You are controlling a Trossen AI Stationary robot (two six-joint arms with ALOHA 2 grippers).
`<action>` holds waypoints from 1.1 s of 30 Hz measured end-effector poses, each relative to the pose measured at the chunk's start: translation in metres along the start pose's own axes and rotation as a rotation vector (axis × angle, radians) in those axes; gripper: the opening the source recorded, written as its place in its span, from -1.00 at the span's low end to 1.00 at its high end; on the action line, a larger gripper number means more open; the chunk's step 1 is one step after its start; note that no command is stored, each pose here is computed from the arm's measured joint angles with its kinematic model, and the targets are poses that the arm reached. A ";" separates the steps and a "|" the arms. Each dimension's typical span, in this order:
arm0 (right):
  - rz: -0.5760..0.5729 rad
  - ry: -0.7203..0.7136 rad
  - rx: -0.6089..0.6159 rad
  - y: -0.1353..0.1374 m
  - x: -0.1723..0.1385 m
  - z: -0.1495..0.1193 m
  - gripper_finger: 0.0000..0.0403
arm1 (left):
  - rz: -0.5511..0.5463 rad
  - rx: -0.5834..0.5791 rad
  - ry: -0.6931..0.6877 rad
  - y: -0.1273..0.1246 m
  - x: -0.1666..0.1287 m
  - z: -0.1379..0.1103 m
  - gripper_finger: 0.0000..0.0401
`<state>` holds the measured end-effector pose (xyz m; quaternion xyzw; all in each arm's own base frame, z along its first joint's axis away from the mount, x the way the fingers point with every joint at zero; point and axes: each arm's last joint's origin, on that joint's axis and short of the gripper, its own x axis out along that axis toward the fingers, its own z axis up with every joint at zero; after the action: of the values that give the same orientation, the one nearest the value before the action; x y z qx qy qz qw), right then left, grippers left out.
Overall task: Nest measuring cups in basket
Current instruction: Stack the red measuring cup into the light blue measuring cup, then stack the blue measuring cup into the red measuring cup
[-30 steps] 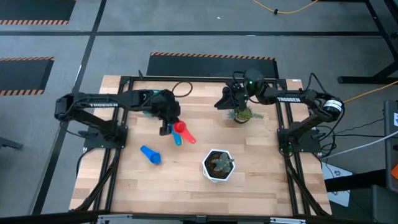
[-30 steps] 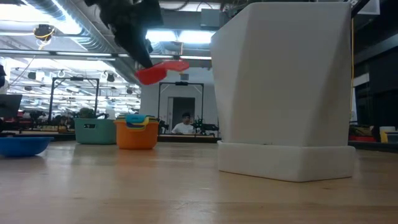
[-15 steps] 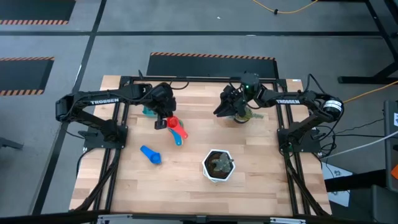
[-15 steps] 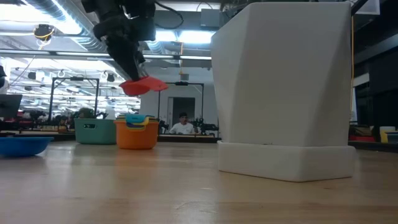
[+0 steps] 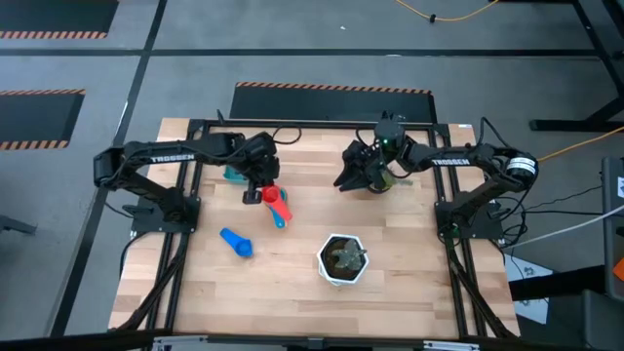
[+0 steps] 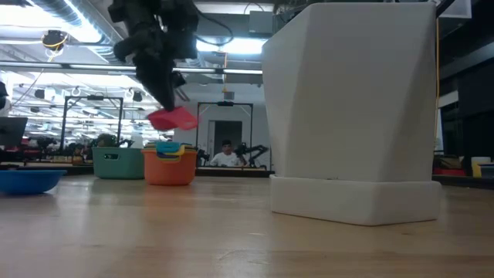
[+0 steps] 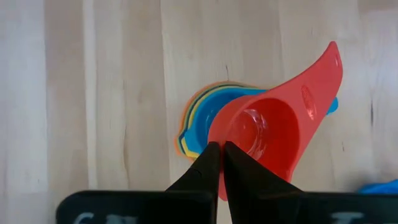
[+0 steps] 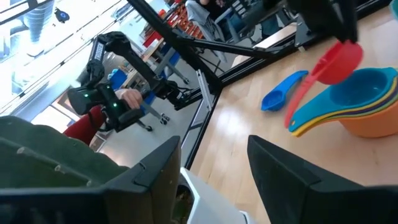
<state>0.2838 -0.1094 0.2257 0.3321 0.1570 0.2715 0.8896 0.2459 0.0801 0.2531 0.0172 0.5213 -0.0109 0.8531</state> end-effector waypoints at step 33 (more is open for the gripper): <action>0.031 0.033 -0.058 0.010 0.018 -0.007 -0.05 | -0.045 -0.276 0.060 -0.012 0.013 0.003 -0.64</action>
<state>0.2913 -0.0895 0.2256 0.3041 0.1586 0.2953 0.8917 0.2538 0.0682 0.2425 -0.1118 0.5432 0.0424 0.8310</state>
